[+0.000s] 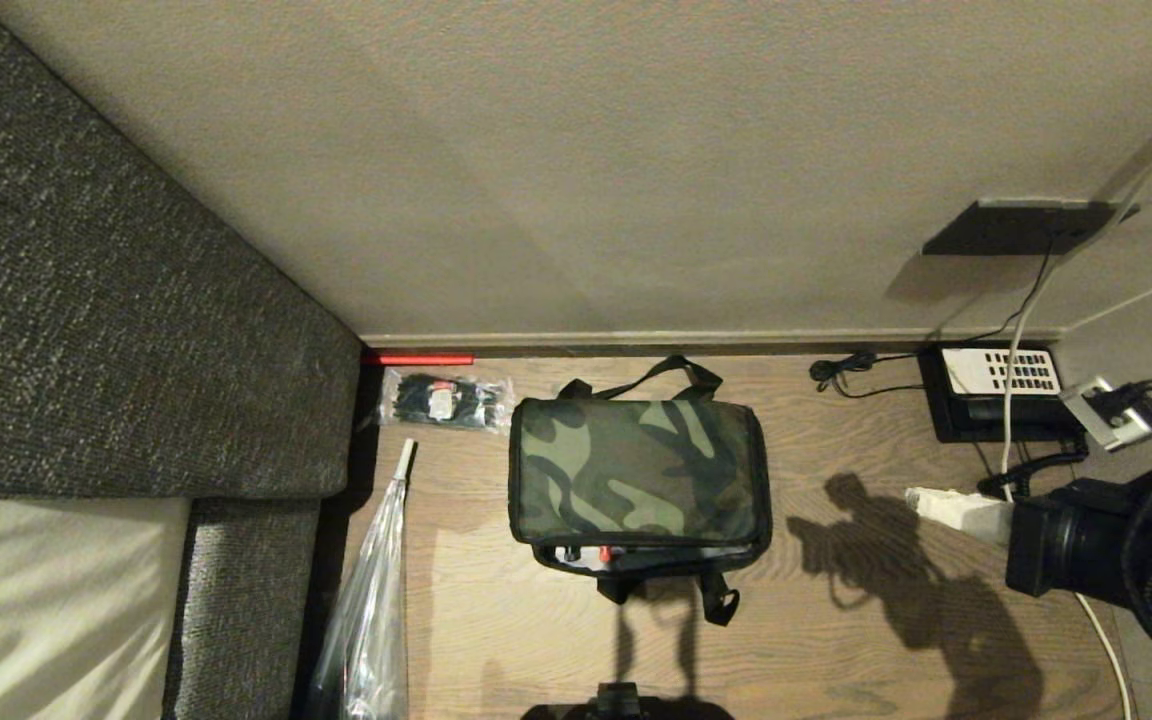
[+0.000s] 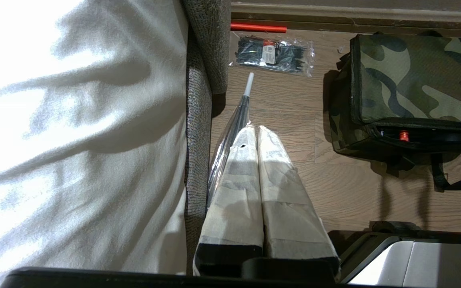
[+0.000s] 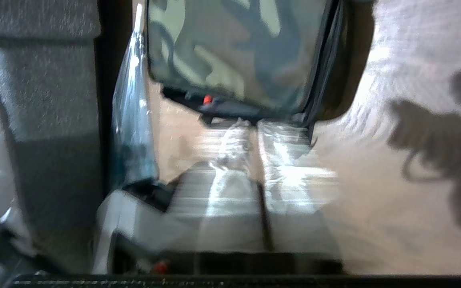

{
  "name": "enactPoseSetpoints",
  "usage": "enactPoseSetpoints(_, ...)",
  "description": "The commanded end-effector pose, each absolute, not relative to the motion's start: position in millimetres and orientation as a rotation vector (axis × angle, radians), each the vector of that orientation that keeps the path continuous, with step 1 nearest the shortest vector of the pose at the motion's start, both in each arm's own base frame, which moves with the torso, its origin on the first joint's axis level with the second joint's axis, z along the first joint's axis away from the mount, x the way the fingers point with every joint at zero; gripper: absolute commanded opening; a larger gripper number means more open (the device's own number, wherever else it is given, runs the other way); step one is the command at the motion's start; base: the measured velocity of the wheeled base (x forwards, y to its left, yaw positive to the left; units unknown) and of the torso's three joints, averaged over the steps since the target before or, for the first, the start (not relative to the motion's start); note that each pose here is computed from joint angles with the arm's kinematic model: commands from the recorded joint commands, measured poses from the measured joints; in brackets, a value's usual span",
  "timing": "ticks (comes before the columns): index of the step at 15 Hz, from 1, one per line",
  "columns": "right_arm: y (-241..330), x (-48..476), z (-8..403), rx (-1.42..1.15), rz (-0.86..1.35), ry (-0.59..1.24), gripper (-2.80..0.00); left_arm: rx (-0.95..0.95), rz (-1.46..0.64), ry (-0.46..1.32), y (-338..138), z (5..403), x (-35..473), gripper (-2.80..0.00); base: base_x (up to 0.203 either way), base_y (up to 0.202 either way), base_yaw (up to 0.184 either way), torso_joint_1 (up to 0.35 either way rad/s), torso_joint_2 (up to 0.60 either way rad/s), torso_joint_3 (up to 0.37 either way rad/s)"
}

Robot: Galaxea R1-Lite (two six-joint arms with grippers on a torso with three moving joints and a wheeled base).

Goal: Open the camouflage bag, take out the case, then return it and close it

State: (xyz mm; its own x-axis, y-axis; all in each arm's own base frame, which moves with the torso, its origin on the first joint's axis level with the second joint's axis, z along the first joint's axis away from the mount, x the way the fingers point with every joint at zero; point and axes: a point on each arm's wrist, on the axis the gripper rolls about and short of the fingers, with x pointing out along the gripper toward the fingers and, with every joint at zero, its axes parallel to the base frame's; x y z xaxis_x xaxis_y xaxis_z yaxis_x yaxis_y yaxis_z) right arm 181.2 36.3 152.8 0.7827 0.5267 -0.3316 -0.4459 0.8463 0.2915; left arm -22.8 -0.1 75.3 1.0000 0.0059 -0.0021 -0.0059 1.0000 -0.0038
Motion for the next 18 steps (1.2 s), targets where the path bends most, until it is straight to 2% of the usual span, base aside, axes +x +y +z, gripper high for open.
enactPoseSetpoints(1, 33, 157, 158, 0.204, 0.531, 0.431, -2.80, -0.005, 0.008, 0.002, 0, 75, -23, -2.80, 0.000, 0.000, 0.000, 0.000, 0.00, 0.000)
enactPoseSetpoints(3, 29, 134, 155, 0.194, 0.529, 0.436, -2.80, -0.005, 0.007, 0.002, 0, 75, -23, -2.80, 0.000, 0.000, 0.000, 0.000, 0.00, 0.000)
enactPoseSetpoints(6, 21, 89, 150, 0.146, 0.473, 0.342, -2.80, -0.005, 0.006, 0.002, 0, 75, -23, -2.80, 0.000, 0.000, 0.000, 0.000, 0.00, 0.000)
enactPoseSetpoints(11, 4, 7, 118, -0.094, 0.275, 0.250, -2.80, -0.005, 0.007, 0.002, 0, 75, -23, -2.80, 0.000, 0.000, 0.000, 0.000, 0.00, 0.000)
enactPoseSetpoints(15, 1, -7, 89, -0.142, 0.118, 0.261, -2.80, -0.003, 0.006, 0.002, 0, 75, -23, -2.80, 0.000, 0.000, 0.000, 0.000, 0.00, 0.000)
enactPoseSetpoints(18, 0, -14, 82, -0.109, 0.070, 0.191, -2.80, -0.003, 0.008, 0.002, 0, 75, -23, -2.80, 0.000, 0.000, 0.000, 0.000, 0.00, 0.000)
